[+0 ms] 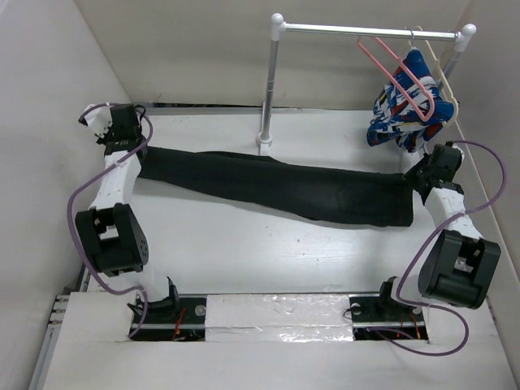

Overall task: Place the trousers on the hanger
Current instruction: Fold the trousers at the center of the board.

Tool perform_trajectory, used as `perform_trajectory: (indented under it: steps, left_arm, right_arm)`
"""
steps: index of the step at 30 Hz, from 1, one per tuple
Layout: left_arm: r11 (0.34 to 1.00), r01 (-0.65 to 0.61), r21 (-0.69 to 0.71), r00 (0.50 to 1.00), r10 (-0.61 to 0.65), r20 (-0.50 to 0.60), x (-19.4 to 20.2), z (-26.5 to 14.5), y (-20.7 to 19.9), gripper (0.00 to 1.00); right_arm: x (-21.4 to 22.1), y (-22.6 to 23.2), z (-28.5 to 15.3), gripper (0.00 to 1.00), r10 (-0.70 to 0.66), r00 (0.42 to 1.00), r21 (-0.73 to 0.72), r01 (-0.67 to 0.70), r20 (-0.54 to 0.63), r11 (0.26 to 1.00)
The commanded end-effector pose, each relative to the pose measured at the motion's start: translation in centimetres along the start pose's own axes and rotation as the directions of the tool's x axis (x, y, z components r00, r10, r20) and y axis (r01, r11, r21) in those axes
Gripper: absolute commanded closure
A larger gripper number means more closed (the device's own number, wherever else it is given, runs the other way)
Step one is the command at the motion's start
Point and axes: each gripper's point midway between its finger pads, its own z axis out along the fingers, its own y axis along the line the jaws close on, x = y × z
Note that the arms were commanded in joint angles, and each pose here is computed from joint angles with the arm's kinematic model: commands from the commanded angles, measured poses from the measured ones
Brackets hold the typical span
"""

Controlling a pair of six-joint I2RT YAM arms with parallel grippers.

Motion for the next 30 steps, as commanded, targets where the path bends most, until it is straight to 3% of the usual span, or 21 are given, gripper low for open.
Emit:
perform_trajectory:
  steps: [1, 11, 13, 16, 18, 19, 20, 21, 23, 24, 25, 27, 30]
  left_arm:
    - [0.998, -0.001, -0.055, 0.992, 0.008, 0.123, -3.9, 0.9, -0.5, 1.00]
    - [0.997, -0.082, -0.009, 0.988, 0.082, 0.133, -2.3, 3.5, -6.4, 1.00]
    - [0.989, -0.148, 0.005, 0.983, 0.146, 0.115, 0.0, 4.3, -8.8, 1.00]
    - [0.970, -0.241, -0.019, 0.964, 0.242, 0.107, 2.5, 6.0, -10.5, 0.96]
    - [0.956, -0.294, -0.020, 0.952, 0.294, 0.083, 4.0, 7.1, -11.5, 0.80]
    - [0.949, -0.315, -0.021, 0.946, 0.316, 0.073, 4.3, 7.4, -11.7, 0.74]
    - [0.942, -0.335, -0.017, 0.940, 0.335, 0.058, 4.7, 7.6, -11.7, 0.59]
    - [0.936, -0.351, 0.006, 0.936, 0.350, 0.042, 5.4, 7.9, -12.2, 0.52]
    - [0.932, -0.362, 0.004, 0.932, 0.362, 0.022, 5.9, 7.7, -11.6, 0.41]
    - [0.935, -0.356, 0.011, 0.934, 0.356, 0.018, 5.9, 7.5, -11.5, 0.39]
    - [0.936, -0.352, 0.018, 0.936, 0.352, 0.013, 5.9, 7.2, -11.4, 0.37]
    - [0.942, -0.333, 0.033, 0.943, 0.333, 0.012, 5.5, 6.1, -10.9, 0.36]
    - [0.957, -0.283, 0.061, 0.959, 0.284, -0.009, 4.9, 4.0, -9.9, 0.37]
  right_arm:
    - [-6.6, 1.0, 0.0, 1.00, 0.015, 0.982, -0.018, -0.012, 0.189, 1.000]
    - [-6.6, 1.8, 3.0, 0.99, -0.003, 0.986, 0.005, 0.002, 0.167, 1.000]
    - [-6.5, 1.6, 4.1, 0.97, -0.006, 0.989, 0.021, 0.003, 0.146, 1.000]
    - [-5.6, 2.1, 5.3, 0.91, -0.014, 0.995, 0.021, 0.012, 0.098, 1.000]
    - [-5.5, 2.6, 5.6, 0.86, -0.010, 0.996, -0.002, 0.010, 0.087, 1.000]
    - [-5.4, 2.7, 5.6, 0.82, -0.008, 0.996, -0.009, 0.009, 0.085, 1.000]
    - [-5.6, 3.1, 5.5, 0.77, -0.001, 0.996, -0.028, 0.004, 0.094, 1.000]
    - [-5.7, 3.2, 5.4, 0.68, 0.006, 0.996, -0.054, -0.001, 0.090, 0.999]
    - [-5.5, 4.4, 4.8, 0.37, 0.009, 0.997, -0.122, 0.000, 0.071, 0.993]
    - [-5.5, 4.8, 4.4, 0.37, 0.010, 0.997, -0.142, 0.001, 0.073, 0.990]
    - [-5.6, 5.1, 3.9, 0.24, 0.011, 0.997, -0.159, 0.001, 0.079, 0.987]
    - [-5.1, 5.4, 2.4, 0.17, 0.017, 0.996, -0.200, 0.002, 0.092, 0.980]
    - [-3.9, 6.1, 0.0, 0.15, 0.022, 0.991, -0.272, 0.014, 0.129, 0.962]
